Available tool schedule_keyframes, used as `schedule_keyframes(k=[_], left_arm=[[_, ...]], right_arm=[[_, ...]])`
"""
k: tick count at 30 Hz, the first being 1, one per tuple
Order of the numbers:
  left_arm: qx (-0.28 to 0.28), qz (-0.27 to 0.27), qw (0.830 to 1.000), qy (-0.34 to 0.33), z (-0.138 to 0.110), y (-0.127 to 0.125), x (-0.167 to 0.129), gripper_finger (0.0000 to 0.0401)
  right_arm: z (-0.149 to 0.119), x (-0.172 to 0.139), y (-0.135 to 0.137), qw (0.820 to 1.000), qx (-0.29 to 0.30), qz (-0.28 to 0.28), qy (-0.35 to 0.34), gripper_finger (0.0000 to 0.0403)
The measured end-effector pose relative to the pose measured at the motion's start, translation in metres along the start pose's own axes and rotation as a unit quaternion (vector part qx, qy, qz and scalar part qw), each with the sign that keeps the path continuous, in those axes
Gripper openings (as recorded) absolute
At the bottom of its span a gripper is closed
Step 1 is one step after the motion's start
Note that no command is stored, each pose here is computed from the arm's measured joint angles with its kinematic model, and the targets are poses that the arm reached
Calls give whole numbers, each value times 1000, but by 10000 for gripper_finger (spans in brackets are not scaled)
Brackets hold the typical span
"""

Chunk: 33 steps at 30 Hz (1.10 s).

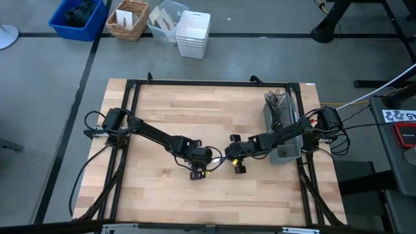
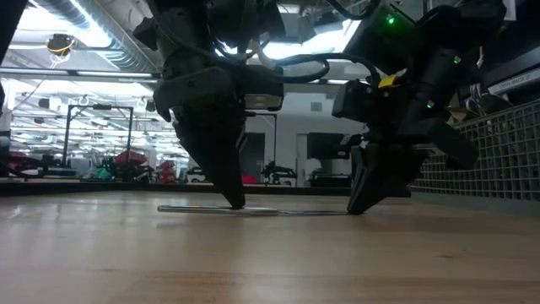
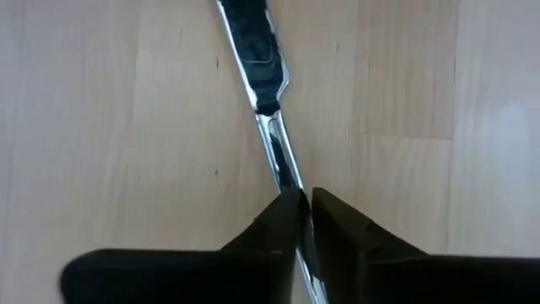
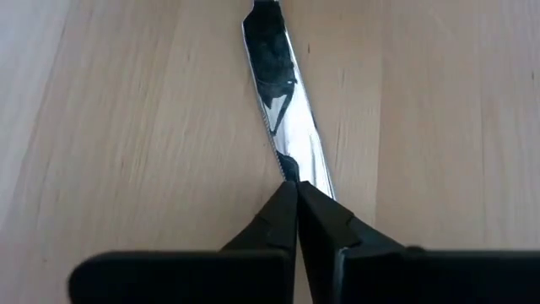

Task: Sort silverware
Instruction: Put the knife into the middle section of the utensil holder

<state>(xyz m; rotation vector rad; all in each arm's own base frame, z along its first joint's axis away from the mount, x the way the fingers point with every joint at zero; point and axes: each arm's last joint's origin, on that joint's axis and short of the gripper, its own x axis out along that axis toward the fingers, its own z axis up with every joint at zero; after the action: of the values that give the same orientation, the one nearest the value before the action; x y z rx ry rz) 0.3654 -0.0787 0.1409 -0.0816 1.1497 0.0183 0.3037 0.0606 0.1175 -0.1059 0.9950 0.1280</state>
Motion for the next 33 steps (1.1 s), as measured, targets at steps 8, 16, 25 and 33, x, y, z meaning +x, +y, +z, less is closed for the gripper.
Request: schedule_keyframes(k=[8, 16, 25, 33], left_arm=[[-2, -4, 1000, -3, 0, -2, 0, 121], [6, 41, 999, -7, -4, -4, 2, 133], [7, 71, 997, 10, -8, -2, 2, 117], [14, 67, 997, 38, -14, -4, 18, 73]], right_arm=[[0, 0, 0, 1000, 0, 1, 0, 34], [12, -2, 1, 1000, 13, 13, -2, 48], [27, -9, 3, 999, 19, 44, 7, 49], [27, -10, 5, 996, 26, 80, 18, 49]])
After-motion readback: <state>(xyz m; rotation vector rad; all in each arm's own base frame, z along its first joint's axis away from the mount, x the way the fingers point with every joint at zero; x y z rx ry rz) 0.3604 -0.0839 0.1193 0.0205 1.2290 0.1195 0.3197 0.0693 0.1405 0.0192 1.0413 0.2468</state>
